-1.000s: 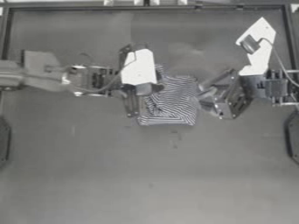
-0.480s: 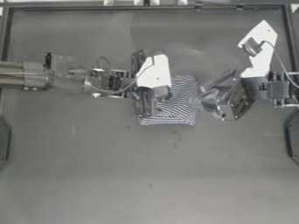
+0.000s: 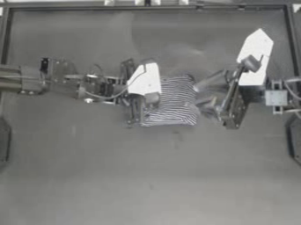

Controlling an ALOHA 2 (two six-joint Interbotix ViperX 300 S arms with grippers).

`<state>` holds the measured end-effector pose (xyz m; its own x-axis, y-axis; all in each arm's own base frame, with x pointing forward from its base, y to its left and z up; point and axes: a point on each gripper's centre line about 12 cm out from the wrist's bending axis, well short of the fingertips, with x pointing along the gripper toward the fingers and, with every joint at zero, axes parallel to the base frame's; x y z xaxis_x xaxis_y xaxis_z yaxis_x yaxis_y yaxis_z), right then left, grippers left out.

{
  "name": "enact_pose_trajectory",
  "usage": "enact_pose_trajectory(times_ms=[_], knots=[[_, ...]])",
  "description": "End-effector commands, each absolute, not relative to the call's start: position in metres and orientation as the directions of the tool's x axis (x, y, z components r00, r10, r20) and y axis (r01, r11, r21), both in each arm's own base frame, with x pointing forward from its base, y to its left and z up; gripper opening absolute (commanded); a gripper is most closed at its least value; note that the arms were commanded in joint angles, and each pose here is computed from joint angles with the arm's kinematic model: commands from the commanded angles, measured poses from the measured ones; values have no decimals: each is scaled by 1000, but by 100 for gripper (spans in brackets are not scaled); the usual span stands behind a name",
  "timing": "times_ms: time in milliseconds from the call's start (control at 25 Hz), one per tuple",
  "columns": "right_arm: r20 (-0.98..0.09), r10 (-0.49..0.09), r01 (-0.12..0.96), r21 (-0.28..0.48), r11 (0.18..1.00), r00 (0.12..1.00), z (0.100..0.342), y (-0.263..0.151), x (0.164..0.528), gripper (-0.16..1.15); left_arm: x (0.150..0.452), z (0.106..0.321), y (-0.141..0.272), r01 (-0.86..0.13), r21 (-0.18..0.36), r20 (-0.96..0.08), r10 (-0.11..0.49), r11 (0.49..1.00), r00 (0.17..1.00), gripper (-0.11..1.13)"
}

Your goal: Fold shirt

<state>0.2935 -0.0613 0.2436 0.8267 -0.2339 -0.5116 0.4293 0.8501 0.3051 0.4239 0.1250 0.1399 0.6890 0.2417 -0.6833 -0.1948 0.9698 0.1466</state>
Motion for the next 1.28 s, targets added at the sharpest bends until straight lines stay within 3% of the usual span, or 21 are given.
enact_pose_trajectory(times_ms=[40, 240, 480, 1280], knots=[[-505, -253, 427, 266, 864, 825, 237, -73, 294, 88, 420, 163, 128, -212, 147, -644, 256, 966, 721, 77], [-596, -273, 459, 183, 869, 755, 202, -87, 303, 88, 418, 160, 128, -209, 144, -647, 252, 967, 720, 76], [-668, -275, 479, 139, 867, 692, 174, -96, 320, 88, 419, 158, 127, -209, 142, -649, 250, 968, 719, 76], [-777, -241, 513, 120, 850, 581, 119, -97, 332, 88, 430, 138, 130, -196, 131, -656, 233, 972, 718, 76]])
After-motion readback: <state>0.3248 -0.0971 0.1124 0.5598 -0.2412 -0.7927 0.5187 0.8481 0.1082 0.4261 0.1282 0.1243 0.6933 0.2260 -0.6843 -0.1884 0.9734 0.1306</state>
